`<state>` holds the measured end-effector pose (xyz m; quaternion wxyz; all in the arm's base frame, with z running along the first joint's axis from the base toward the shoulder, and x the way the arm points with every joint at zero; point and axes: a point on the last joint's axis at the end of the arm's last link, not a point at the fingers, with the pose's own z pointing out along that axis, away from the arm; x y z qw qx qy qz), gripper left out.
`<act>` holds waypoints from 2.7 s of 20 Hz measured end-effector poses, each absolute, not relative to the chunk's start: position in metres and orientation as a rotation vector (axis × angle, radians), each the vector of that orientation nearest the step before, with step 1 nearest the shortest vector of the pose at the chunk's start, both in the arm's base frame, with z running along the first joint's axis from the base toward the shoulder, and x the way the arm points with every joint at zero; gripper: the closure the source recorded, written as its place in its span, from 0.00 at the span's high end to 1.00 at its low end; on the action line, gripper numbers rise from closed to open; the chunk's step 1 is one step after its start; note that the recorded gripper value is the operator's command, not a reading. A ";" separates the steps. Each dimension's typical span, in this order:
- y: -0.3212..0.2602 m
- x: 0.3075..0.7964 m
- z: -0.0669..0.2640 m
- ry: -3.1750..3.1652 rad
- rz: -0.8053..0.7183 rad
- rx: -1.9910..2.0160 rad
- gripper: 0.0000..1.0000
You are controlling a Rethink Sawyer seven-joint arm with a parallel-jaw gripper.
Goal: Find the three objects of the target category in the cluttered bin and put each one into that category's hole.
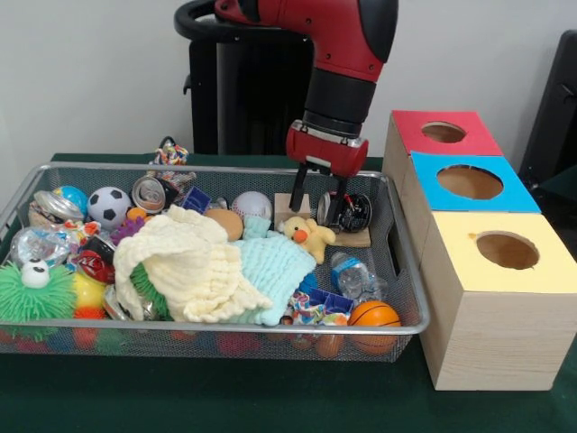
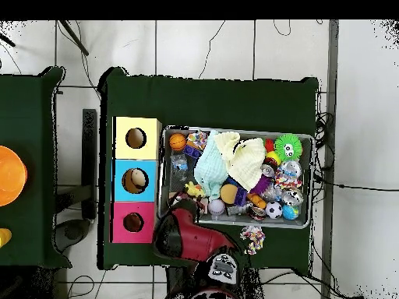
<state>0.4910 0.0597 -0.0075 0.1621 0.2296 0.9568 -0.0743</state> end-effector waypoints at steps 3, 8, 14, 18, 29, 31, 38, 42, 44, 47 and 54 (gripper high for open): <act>0.059 0.488 -0.013 2.731 -0.215 0.651 1.00; 0.058 0.485 -0.020 2.725 -0.219 0.646 1.00; 0.055 0.483 -0.027 2.704 -0.222 0.639 1.00; 0.054 0.483 -0.030 2.697 -0.222 0.638 1.00; 0.041 0.486 -0.038 2.676 -0.192 0.682 1.00; 0.041 0.486 -0.039 2.676 -0.190 0.685 1.00; 0.041 0.486 -0.039 2.676 -0.187 0.689 1.00; 0.041 0.486 -0.040 2.677 -0.183 0.690 1.00; 0.041 0.486 -0.040 2.677 -0.182 0.692 1.00; 0.041 0.486 -0.040 2.679 -0.178 0.691 0.00; 0.041 0.486 -0.040 2.681 -0.172 0.685 0.00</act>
